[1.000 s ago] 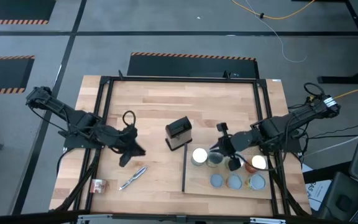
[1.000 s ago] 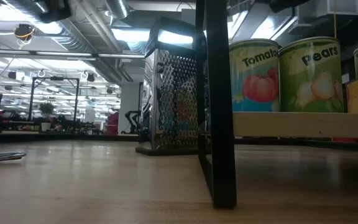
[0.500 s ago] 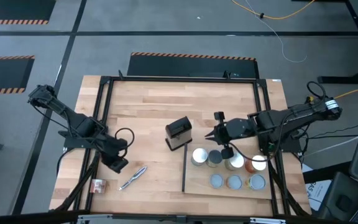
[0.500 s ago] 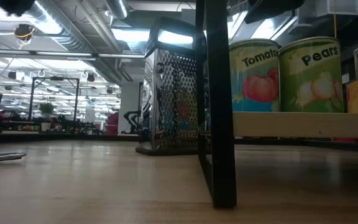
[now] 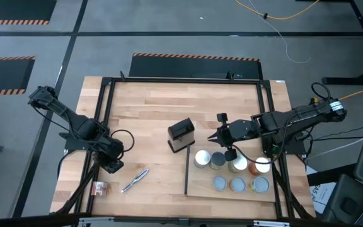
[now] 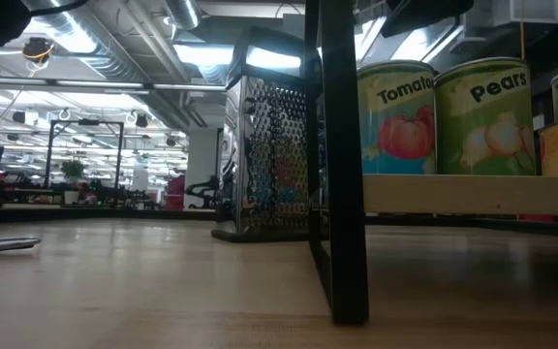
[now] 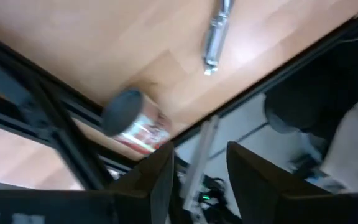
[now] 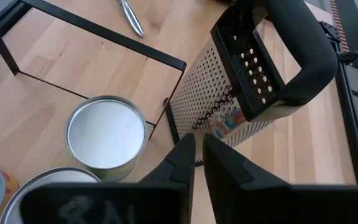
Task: Pick and place cans onto a shelf
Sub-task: Put the canned diced tomatoes on the shelf
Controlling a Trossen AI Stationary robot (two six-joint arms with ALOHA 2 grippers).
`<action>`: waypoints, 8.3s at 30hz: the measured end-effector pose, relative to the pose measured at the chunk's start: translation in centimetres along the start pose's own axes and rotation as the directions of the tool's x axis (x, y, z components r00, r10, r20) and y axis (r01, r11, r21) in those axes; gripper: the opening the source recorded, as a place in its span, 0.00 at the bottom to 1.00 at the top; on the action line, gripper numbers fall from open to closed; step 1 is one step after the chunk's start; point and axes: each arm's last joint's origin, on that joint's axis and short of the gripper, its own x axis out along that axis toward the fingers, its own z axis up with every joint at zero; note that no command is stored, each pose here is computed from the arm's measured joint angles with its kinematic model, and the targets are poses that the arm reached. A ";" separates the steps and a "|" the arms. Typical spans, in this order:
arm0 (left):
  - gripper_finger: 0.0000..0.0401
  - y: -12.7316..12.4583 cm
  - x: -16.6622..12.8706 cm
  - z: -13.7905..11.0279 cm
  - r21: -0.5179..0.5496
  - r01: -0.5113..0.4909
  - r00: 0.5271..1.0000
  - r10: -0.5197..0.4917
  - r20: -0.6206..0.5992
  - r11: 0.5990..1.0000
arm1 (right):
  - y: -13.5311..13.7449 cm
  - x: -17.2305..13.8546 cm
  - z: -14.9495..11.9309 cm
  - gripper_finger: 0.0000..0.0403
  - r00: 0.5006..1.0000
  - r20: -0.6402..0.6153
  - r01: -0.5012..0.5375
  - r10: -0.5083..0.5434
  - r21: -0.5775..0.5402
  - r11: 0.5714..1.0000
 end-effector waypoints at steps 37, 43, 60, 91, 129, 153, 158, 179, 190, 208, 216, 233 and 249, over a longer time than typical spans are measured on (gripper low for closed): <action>0.36 2.2 9.4 2.0 0.302 -0.169 0.945 0.241 -0.219 0.938 | 0.2 0.0 0.0 0.09 0.997 0.010 -0.071 0.071 0.052 0.996; 0.36 2.0 10.2 1.6 0.311 -0.174 0.943 0.249 -0.221 0.934 | 0.2 0.0 0.0 0.09 0.997 0.011 -0.071 0.070 0.051 0.996; 0.28 1.8 11.6 1.2 0.341 -0.179 0.928 0.274 -0.253 0.923 | 0.2 0.0 0.0 0.09 0.998 0.011 -0.068 0.068 0.049 0.996; 0.00 0.6 11.7 1.0 0.358 -0.083 0.947 0.185 -0.263 0.930 | 0.2 0.0 0.0 0.09 0.998 0.011 -0.068 0.068 0.048 0.996; 0.00 -8.4 5.9 -0.3 0.654 0.010 0.915 -0.270 0.299 0.757 | 0.2 0.0 0.0 0.09 0.998 0.013 -0.068 0.068 0.048 0.997; 0.00 -13.7 0.5 0.6 0.924 -0.241 0.692 -0.614 0.379 0.299 | 0.6 -0.2 0.1 0.09 0.997 0.019 -0.083 0.081 0.228 0.970; 0.00 -14.8 -1.9 -0.2 0.919 -0.299 0.662 -0.637 0.395 0.258 | 0.9 -1.9 0.3 0.09 0.993 0.070 -0.109 0.094 0.263 0.959; 0.00 -27.2 -2.8 6.3 0.885 -0.463 0.722 -0.561 0.405 0.044 | 0.1 -7.5 -1.5 0.09 0.991 0.088 -0.125 0.101 0.329 0.936; 0.00 -29.4 3.3 9.6 0.886 -0.461 0.784 -0.448 0.429 0.041 | 0.9 -5.6 -3.8 0.09 0.993 -0.009 -0.108 0.117 0.321 0.941; 0.00 -29.3 8.2 12.1 0.876 -0.480 0.816 -0.342 0.467 0.050 | 1.3 -4.6 -4.8 0.09 0.992 -0.038 -0.099 0.121 0.361 0.927; 0.00 -29.3 8.2 12.1 0.867 -0.495 0.807 -0.340 0.483 0.057 | 1.3 -4.6 -4.8 0.09 0.992 -0.038 -0.099 0.121 0.359 0.928; 0.03 -28.5 8.4 12.2 0.857 -0.512 0.823 -0.251 0.510 0.061 | 1.3 -4.6 -4.8 0.09 0.992 -0.038 -0.099 0.120 0.360 0.928; 0.10 -28.4 8.4 12.3 0.856 -0.513 0.823 -0.249 0.511 0.063 | 1.3 -4.6 -4.8 0.09 0.992 -0.039 -0.099 0.121 0.359 0.928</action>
